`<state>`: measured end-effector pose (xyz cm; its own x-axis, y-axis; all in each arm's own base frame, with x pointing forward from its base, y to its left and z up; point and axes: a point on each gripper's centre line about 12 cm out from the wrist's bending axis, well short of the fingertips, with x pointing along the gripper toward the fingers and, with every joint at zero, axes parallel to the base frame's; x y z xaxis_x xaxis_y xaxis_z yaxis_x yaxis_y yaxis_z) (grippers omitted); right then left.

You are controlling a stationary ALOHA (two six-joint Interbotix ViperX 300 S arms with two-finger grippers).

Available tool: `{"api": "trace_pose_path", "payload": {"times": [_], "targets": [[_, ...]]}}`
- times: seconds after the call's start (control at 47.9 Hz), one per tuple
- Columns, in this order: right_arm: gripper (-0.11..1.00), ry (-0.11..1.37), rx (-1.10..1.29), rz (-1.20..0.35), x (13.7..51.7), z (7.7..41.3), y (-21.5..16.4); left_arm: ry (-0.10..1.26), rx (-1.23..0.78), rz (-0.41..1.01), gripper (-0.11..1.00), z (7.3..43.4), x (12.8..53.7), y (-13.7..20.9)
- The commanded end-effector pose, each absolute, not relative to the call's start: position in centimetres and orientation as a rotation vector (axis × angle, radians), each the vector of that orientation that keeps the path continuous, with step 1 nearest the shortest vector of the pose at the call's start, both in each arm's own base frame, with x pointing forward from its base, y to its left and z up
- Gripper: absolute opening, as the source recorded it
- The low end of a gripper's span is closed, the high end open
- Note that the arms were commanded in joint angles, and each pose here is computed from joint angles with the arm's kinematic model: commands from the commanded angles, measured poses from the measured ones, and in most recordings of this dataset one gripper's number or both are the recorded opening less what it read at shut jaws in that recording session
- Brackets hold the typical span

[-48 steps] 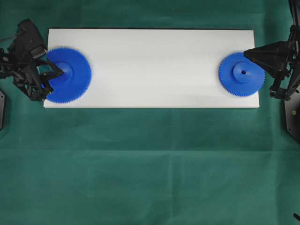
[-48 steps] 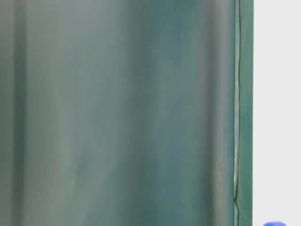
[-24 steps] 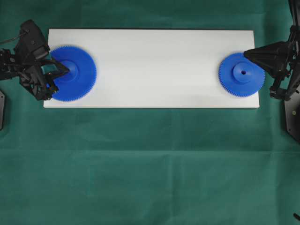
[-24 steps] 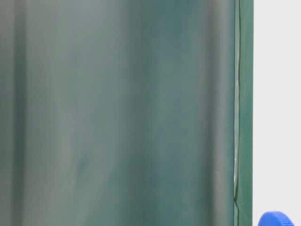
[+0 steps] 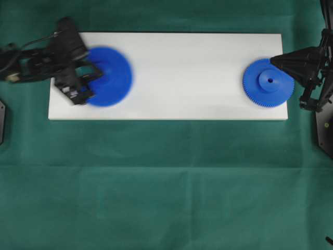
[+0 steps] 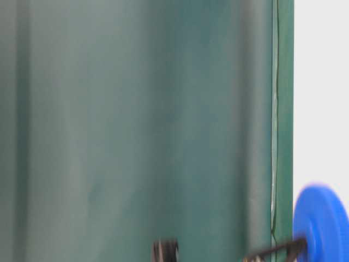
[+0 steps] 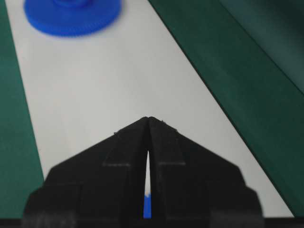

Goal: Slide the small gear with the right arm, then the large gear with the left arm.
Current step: 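Slide the large blue gear right with the left gripper to mesh with the small gear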

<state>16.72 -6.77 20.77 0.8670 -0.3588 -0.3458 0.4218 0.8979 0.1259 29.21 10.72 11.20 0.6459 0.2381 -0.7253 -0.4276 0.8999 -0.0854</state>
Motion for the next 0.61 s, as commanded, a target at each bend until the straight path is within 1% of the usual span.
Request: {"api": "trace_pose_path", "payload": {"times": [0.0, 0.188, 0.355, 0.585], "targets": [[0.50, 0.309, 0.200, -0.408, 17.0, 21.2, -6.9, 0.771, -0.246, 0.364, -0.01, 11.3, 32.3, 11.2], [0.50, 0.312, 0.200, -0.406, 17.0, 21.1, -6.8, 0.725, -0.200, 0.314, -0.01, 11.1, 40.3, 12.0], [0.50, 0.316, 0.201, -0.409, 16.9, 21.0, -6.9, 0.716, -0.126, 0.243, -0.01, 11.4, 47.0, 11.5], [0.50, 0.320, 0.204, -0.402, 16.9, 20.6, -6.7, 0.710, -0.062, 0.188, -0.01, 11.8, 53.0, 10.8]]}}
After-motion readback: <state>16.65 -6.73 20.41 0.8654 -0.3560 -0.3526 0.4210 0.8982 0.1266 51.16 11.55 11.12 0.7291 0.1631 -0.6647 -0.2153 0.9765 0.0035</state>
